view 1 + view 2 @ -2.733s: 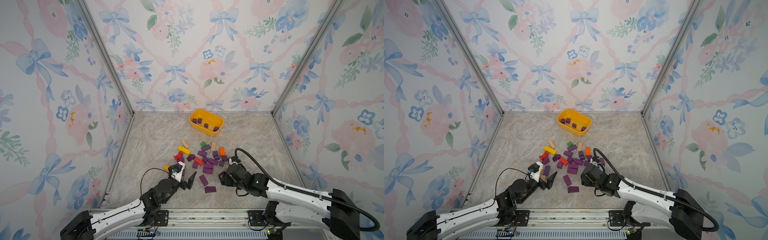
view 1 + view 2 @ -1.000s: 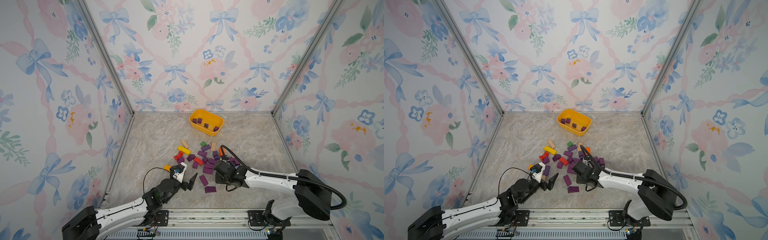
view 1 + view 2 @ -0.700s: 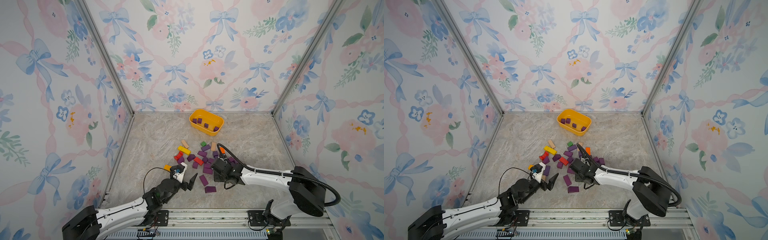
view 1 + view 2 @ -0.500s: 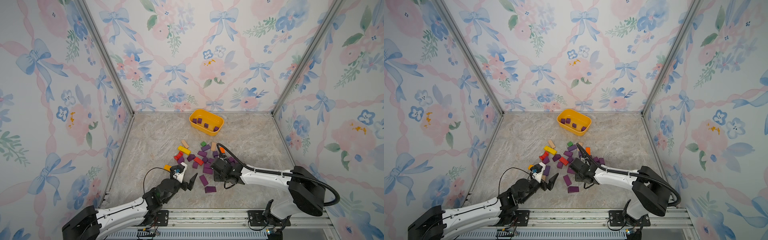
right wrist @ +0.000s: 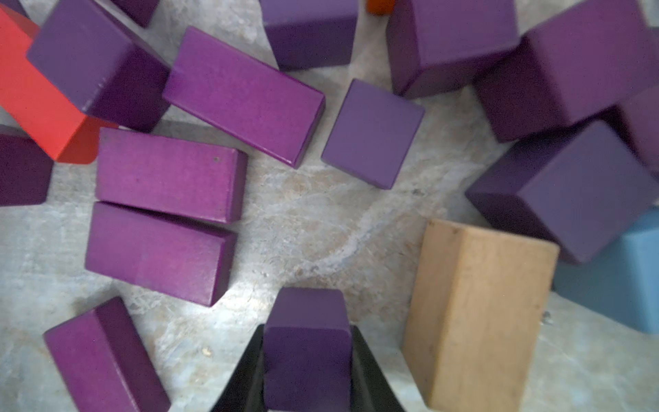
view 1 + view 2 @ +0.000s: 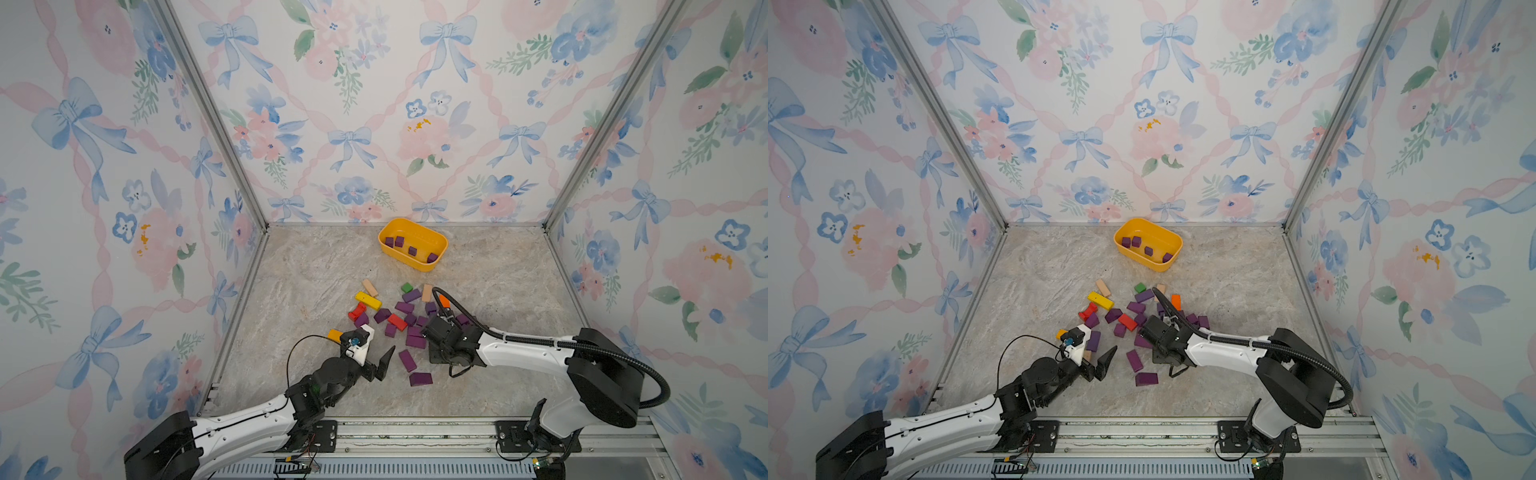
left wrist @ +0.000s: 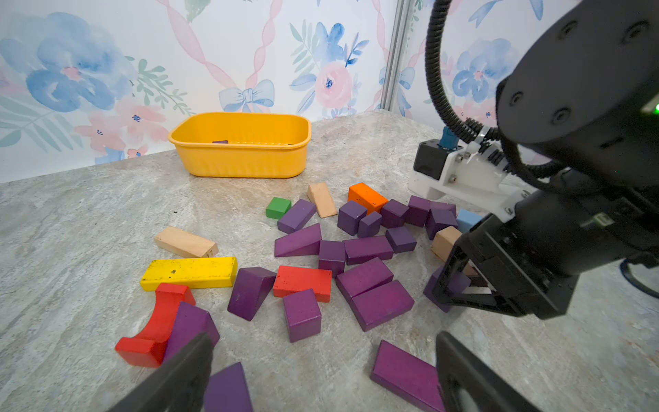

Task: Pick purple bricks into the storage bin
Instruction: Pick up the building block from the center of the board, then place the building block in the storage box, then adjust the storage box at the center of the board.

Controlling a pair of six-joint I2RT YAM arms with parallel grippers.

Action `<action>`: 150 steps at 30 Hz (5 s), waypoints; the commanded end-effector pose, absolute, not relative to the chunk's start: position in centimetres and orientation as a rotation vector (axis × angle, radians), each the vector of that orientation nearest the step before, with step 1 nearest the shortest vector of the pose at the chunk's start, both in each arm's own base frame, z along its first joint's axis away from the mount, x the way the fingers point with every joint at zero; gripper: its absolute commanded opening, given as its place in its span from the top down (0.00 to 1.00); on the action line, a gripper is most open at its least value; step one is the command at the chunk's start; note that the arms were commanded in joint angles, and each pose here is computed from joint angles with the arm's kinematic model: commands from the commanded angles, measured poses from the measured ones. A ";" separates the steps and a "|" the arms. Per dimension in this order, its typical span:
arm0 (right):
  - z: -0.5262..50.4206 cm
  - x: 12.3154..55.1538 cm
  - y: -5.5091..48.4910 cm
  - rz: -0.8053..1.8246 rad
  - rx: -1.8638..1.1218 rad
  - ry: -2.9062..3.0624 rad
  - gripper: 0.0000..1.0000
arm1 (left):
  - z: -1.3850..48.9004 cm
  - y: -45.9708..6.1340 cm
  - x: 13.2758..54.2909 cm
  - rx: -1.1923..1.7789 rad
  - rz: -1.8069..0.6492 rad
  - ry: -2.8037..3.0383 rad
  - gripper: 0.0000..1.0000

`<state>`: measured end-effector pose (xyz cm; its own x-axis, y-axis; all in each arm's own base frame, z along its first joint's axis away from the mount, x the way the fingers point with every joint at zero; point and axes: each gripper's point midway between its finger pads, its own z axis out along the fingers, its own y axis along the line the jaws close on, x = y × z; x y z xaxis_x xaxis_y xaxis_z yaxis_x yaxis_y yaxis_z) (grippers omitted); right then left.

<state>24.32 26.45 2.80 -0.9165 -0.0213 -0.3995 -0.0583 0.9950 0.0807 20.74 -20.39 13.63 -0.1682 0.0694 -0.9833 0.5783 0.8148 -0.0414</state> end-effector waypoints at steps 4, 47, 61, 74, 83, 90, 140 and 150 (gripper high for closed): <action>3.7 24.3 25.8 0.093 -0.076 2.733 0.71 | 14.1 -20.6 20.8 0.511 -0.486 1.682 0.02; 9.3 54.5 26.0 0.677 0.248 2.568 0.74 | 12.5 -19.0 22.3 0.477 -0.355 1.695 0.02; 7.8 57.0 24.9 0.819 0.363 2.507 0.53 | 12.3 -19.3 22.3 0.503 -0.345 1.701 0.02; 11.3 55.7 21.0 0.723 0.319 2.477 0.50 | 12.1 -19.4 22.5 0.508 -0.341 1.711 0.02; 9.6 54.7 19.8 0.594 0.296 2.563 0.54 | 12.0 -19.3 22.5 0.507 -0.336 1.715 0.02; 8.1 55.4 20.9 0.656 0.317 2.576 0.59 | 12.0 -19.3 22.5 0.507 -0.335 1.713 0.02; 2.9 53.1 20.6 0.418 0.262 2.768 0.86 | 11.9 -19.0 22.9 0.498 -0.308 1.720 0.02; 4.4 51.2 20.6 0.418 0.256 2.764 0.87 | 11.9 -19.1 22.9 0.501 -0.313 1.722 0.02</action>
<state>53.20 20.69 4.80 -0.9089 0.2523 -0.3320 0.1258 0.9250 0.3584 22.39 -18.86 10.66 -0.1790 0.1772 -0.9678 0.4997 0.8637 0.0657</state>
